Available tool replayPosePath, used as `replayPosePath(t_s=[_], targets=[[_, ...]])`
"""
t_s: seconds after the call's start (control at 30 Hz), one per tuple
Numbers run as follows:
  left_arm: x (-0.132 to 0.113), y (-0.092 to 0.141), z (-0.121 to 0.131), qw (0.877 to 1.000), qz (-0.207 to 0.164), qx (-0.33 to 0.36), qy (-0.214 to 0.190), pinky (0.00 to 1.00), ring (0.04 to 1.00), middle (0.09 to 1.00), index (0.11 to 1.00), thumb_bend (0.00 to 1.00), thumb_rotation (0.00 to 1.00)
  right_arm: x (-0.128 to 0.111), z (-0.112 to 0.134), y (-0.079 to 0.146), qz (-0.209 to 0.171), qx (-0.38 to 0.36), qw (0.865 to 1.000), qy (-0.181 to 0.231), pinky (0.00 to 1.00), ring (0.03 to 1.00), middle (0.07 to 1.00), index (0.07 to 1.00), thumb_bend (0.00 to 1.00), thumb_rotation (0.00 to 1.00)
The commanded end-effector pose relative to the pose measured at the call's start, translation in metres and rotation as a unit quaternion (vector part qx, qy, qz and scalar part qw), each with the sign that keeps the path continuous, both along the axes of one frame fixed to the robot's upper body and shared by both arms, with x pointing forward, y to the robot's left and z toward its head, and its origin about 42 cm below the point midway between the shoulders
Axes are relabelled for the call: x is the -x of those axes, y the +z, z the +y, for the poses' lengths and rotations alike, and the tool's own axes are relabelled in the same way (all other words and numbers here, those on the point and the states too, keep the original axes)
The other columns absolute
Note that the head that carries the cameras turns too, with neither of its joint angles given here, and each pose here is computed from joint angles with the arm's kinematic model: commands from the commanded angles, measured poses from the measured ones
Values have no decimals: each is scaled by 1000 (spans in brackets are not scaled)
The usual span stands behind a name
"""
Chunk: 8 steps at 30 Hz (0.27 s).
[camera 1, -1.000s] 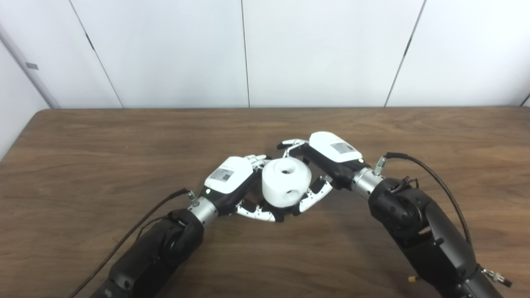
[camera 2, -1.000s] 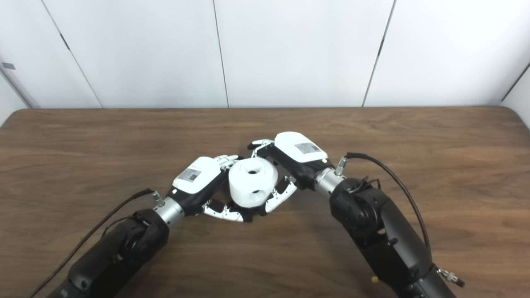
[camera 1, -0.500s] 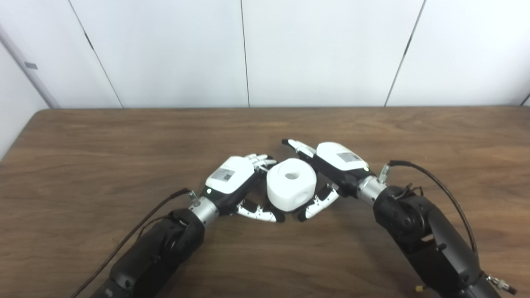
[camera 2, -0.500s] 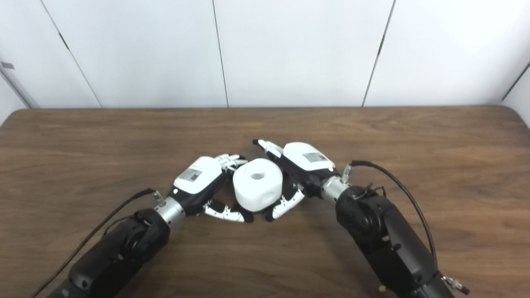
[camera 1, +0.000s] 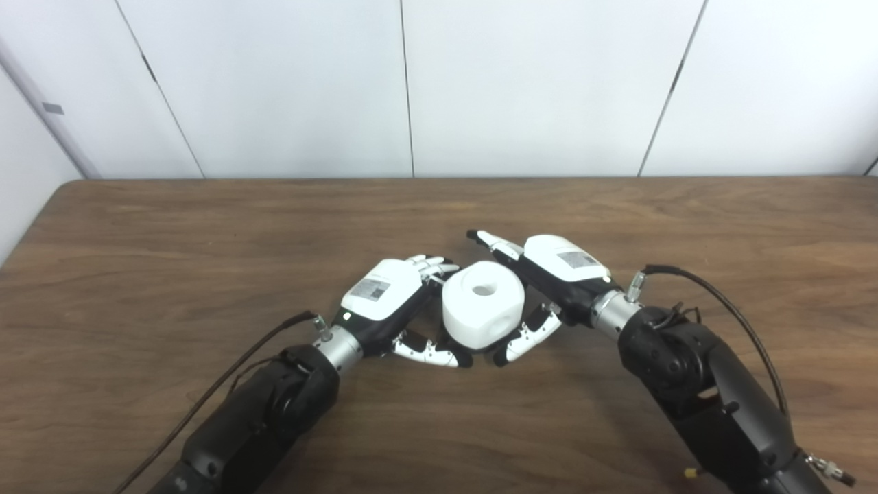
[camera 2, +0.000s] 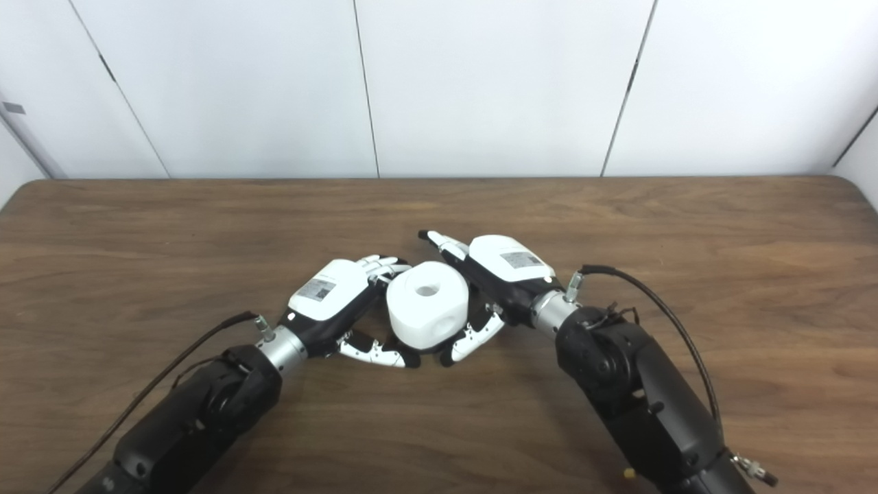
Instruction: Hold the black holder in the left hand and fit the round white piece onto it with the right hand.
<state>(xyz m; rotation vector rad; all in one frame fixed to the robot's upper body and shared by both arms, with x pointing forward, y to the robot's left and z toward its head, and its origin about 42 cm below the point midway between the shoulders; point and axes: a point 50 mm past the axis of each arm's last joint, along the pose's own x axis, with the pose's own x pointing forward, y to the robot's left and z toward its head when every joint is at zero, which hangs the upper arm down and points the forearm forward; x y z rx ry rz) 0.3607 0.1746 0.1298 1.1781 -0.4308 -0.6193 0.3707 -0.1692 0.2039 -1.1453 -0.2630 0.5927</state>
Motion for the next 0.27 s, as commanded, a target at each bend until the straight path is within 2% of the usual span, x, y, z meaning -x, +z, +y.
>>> replayPosePath(t_s=[0.0,0.13,0.23], targets=[[20,-40,2,995,70,-75,-17,925,903,857,483,525,59,-8,0,22,-30,-5,999,10,607,794,965,1000,1000,276],[20,-40,2,995,64,-76,-18,916,896,855,482,525,60,-9,-5,25,-22,0,1000,11,566,768,958,1000,1000,274],[20,-40,2,995,62,-81,-17,915,898,859,483,525,61,-10,-14,31,-14,10,1000,14,618,861,996,1000,1000,287]])
